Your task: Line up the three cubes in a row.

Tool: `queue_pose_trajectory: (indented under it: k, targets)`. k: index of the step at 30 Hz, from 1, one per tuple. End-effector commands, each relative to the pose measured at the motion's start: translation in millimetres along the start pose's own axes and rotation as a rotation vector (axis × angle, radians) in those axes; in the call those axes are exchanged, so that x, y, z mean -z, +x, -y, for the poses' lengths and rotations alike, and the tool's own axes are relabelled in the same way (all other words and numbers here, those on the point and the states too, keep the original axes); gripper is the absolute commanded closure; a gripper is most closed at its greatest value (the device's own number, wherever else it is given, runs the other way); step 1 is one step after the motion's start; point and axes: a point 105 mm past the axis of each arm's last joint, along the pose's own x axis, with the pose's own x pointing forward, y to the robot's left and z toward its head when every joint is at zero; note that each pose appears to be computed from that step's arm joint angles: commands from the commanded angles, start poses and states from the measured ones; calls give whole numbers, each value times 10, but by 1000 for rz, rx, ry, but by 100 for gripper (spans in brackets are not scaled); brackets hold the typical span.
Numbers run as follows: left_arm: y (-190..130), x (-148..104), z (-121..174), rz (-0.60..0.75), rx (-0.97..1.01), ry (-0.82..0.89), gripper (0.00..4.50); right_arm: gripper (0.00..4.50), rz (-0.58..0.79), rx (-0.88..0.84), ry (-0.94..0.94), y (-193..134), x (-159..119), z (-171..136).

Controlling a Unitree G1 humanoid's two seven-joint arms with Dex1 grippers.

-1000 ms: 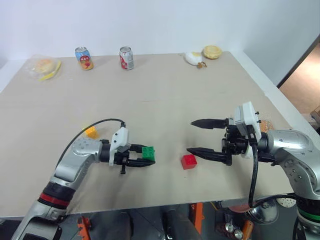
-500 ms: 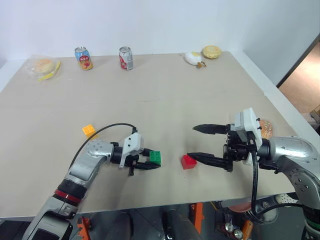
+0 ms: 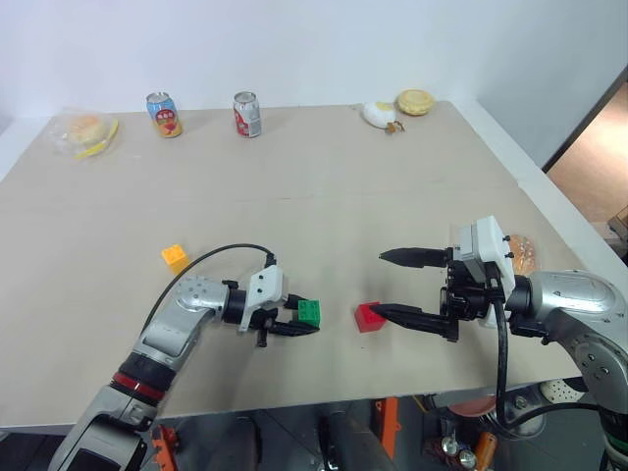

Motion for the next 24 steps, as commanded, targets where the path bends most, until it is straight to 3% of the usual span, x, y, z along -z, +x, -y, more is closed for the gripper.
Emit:
queue_pose_trajectory:
  k: [1,6,7,15,24]
  targets:
    - [11,-71,-22,13,5,35,183,0,15,2,-56,-23,-107,-11]
    - [-12,-71,-21,14,3,32,10,0,12,1,-59,-25,-105,5]
    - [-16,-73,-24,14,1,35,2,0,12,1,-60,-24,-106,9]
    - [-88,-220,-13,79,-8,44,2,0,27,-6,-60,2,-112,29]
    - [-310,-564,-177,227,-175,-4,2,0,78,-25,-51,24,-197,52]
